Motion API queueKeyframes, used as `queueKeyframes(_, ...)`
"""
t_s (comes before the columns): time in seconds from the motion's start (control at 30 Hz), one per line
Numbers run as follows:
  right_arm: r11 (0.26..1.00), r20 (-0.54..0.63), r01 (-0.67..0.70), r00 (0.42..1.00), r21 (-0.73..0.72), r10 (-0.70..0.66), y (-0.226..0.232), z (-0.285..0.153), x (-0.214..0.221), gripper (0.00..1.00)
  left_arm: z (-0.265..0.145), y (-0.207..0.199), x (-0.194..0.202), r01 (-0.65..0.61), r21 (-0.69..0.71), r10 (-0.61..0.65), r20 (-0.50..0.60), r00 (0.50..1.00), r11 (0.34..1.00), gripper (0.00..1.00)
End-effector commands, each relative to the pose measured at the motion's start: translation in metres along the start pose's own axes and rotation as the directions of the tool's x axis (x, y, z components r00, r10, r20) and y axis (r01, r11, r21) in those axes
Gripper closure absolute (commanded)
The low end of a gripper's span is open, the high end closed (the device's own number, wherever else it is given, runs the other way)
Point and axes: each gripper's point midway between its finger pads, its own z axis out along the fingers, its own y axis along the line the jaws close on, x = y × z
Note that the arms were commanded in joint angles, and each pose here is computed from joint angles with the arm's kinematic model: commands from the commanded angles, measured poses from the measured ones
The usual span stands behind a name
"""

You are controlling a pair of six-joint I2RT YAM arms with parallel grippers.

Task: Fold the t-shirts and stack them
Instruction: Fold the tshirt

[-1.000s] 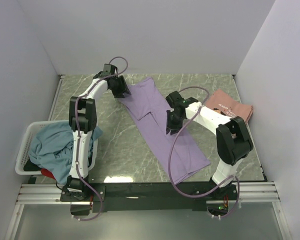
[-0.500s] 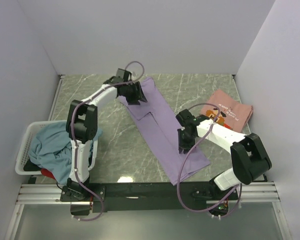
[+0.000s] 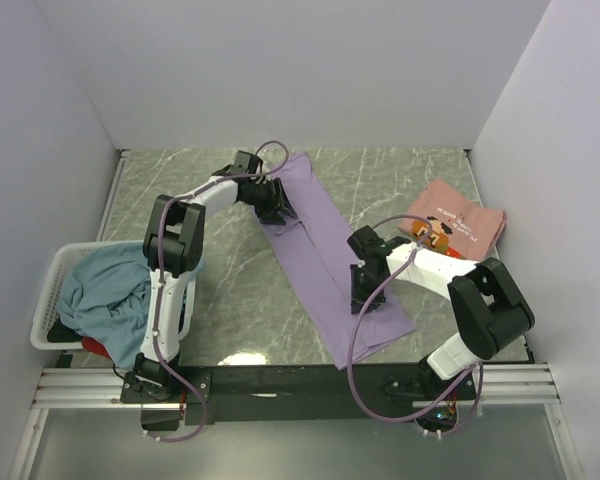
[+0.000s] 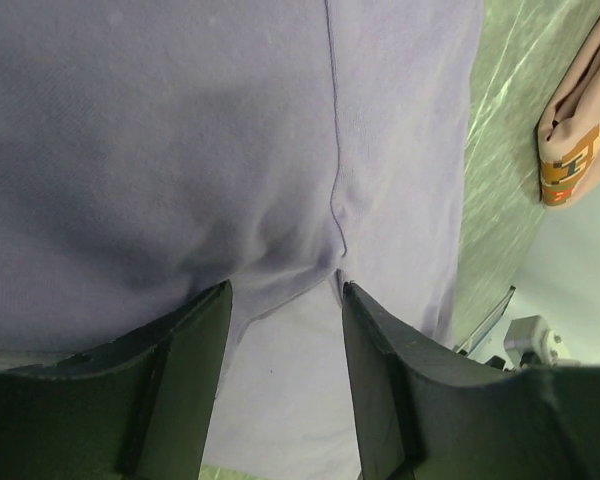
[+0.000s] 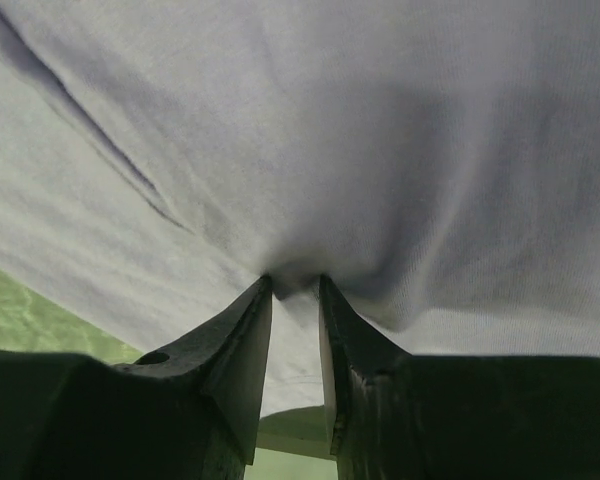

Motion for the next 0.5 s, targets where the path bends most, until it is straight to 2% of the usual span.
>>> queueKeyframes(0.0,0.999,-0.013,-0.005,1.0,-0.053,0.005,0.022,0.017,0.005,0.67,0.018,0.048,-0.002,-0.016,-0.121,0.017,0.001,1.0,0.992,0.44)
queueKeyframes(0.2,0.998,-0.048,0.024,0.998,-0.061,-0.027,0.055,0.023,0.03,0.67,0.018,0.069,-0.01,-0.067,-0.192,0.068,0.0,0.998,0.979,0.44)
queueKeyframes(0.47,0.994,-0.051,0.007,0.999,-0.107,-0.012,0.105,0.021,0.035,0.67,0.018,0.081,-0.042,-0.141,-0.246,0.154,0.035,0.987,0.959,0.44)
